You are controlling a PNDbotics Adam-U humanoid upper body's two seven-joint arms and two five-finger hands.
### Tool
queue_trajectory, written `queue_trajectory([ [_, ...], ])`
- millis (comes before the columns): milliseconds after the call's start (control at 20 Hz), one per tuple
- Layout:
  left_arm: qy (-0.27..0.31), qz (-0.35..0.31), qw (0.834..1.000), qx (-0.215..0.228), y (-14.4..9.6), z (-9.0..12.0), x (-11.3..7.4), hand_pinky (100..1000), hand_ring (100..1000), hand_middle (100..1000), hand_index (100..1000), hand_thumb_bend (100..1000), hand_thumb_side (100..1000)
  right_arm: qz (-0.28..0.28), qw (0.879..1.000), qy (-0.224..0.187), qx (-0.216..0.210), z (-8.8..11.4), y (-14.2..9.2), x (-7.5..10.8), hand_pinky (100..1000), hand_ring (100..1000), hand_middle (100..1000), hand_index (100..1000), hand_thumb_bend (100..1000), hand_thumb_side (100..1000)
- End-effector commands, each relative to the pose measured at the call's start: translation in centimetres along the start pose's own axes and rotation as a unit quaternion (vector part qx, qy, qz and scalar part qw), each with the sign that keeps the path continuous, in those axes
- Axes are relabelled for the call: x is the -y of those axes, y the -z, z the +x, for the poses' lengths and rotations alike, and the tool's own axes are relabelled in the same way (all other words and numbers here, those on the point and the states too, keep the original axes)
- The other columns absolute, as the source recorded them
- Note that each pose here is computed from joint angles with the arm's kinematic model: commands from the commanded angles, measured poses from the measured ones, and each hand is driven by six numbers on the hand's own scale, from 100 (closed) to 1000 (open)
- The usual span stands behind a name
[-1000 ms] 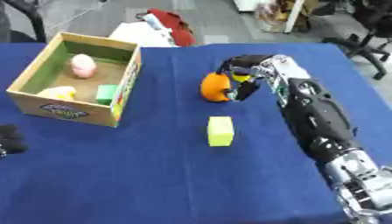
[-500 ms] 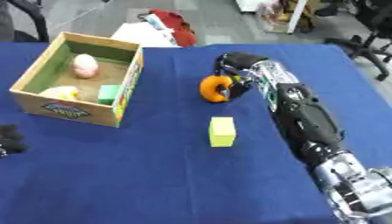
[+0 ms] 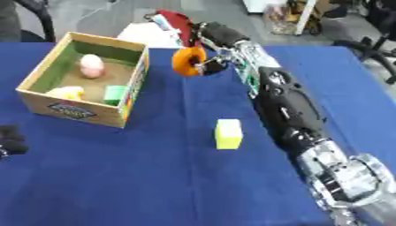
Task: Pick up objects on the table and place them in the box.
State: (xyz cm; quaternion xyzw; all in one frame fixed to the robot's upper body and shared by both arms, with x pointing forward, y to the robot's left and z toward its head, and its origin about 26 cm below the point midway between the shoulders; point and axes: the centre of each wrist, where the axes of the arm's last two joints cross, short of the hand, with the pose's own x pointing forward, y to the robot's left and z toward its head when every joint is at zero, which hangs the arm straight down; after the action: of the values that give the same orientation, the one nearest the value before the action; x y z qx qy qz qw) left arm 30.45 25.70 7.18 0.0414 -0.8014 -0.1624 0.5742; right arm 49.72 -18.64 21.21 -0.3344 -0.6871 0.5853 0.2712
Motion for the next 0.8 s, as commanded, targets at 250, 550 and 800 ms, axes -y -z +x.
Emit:
queue_trajectory([
  [250,0.001,-0.019,0.999,0.027,1.1,1.2,0.3,669,584,592,758,100,755,-0.015,0.999,-0.005,0.050,5.5,4.8,2.0,784,762,707,360,100,111],
  [550,-0.002,-0.036,0.999,0.041,1.8,1.9,0.8,669,583,589,758,100,755,-0.002,0.998,-0.027,0.057,9.1,6.9,0.4,792,782,739,548,100,124],
  [800,-0.002,-0.043,0.998,0.046,2.1,2.2,0.9,669,582,589,758,100,756,0.019,0.998,-0.042,0.036,10.5,7.4,-1.7,799,794,763,812,100,143],
])
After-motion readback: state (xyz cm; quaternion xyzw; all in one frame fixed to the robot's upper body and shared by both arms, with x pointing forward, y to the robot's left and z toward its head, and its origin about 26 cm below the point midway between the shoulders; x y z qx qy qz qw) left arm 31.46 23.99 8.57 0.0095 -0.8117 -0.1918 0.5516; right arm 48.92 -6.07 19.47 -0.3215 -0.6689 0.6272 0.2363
